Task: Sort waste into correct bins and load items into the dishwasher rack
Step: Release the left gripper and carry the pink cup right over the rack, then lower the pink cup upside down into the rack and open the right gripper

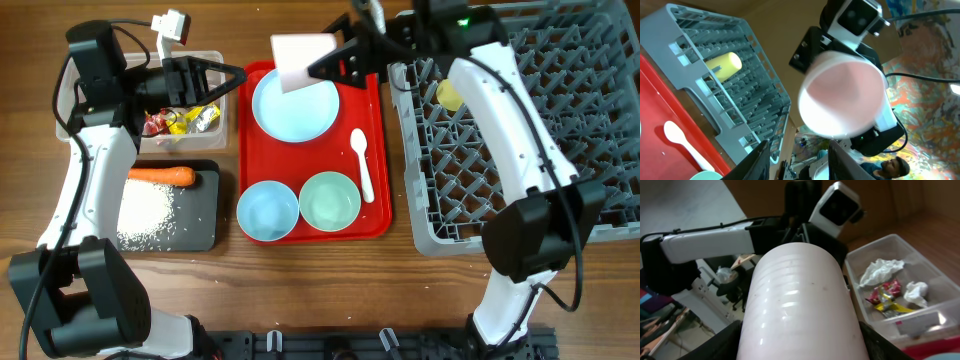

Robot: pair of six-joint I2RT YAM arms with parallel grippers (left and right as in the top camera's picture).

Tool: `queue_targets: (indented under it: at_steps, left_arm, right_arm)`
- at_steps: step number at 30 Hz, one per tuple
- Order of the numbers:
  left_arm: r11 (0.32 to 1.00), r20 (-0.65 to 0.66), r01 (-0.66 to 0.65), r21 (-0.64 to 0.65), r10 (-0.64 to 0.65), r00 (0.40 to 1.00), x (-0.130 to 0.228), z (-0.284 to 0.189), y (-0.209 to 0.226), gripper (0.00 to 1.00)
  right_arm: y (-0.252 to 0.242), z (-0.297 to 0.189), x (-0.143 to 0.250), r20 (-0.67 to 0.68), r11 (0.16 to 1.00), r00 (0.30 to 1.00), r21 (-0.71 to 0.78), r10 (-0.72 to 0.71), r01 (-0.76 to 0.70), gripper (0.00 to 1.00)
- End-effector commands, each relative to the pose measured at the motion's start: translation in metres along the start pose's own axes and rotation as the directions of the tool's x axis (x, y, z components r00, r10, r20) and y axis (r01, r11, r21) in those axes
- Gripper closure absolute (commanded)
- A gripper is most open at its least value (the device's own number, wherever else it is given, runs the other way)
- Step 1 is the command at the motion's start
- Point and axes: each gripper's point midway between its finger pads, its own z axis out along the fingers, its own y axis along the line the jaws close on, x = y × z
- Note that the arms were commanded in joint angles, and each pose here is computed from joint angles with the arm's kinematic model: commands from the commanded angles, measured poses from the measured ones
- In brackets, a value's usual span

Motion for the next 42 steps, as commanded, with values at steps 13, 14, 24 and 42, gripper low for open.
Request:
queue_targets:
  at_steps: [13, 14, 24, 42]
  left_arm:
    - [0.999, 0.026, 0.015, -0.038, -0.014, 1.0, -0.004, -0.001, 0.004, 0.64]
    - [0.999, 0.031, 0.019, -0.047, -0.018, 0.999, -0.004, -0.001, 0.006, 0.64]
    - [0.953, 0.06, 0.112, -0.28, -0.099, 0.993, 0.019, 0.009, 0.056, 0.78]
    - [0.807, -0.052, 0.076, -0.586, -0.131, 0.99, 0.065, 0.053, 0.102, 0.78]
  right_arm:
    - [-0.106, -0.257, 0.058, 0.295, 0.108, 0.879, 0.928, 0.374, -0.357, 0.69]
    - [-0.105, -0.27, 0.064, 0.311, 0.051, 0.871, 0.933, 0.381, -0.356, 0.69]
    - [-0.094, -0.359, 0.09, 0.415, -0.26, 0.84, 0.904, 0.349, -0.339, 0.73]
    - [-0.169, -0.379, 0.141, 0.383, -0.292, 0.824, 0.915, 0.418, -0.277, 0.74]
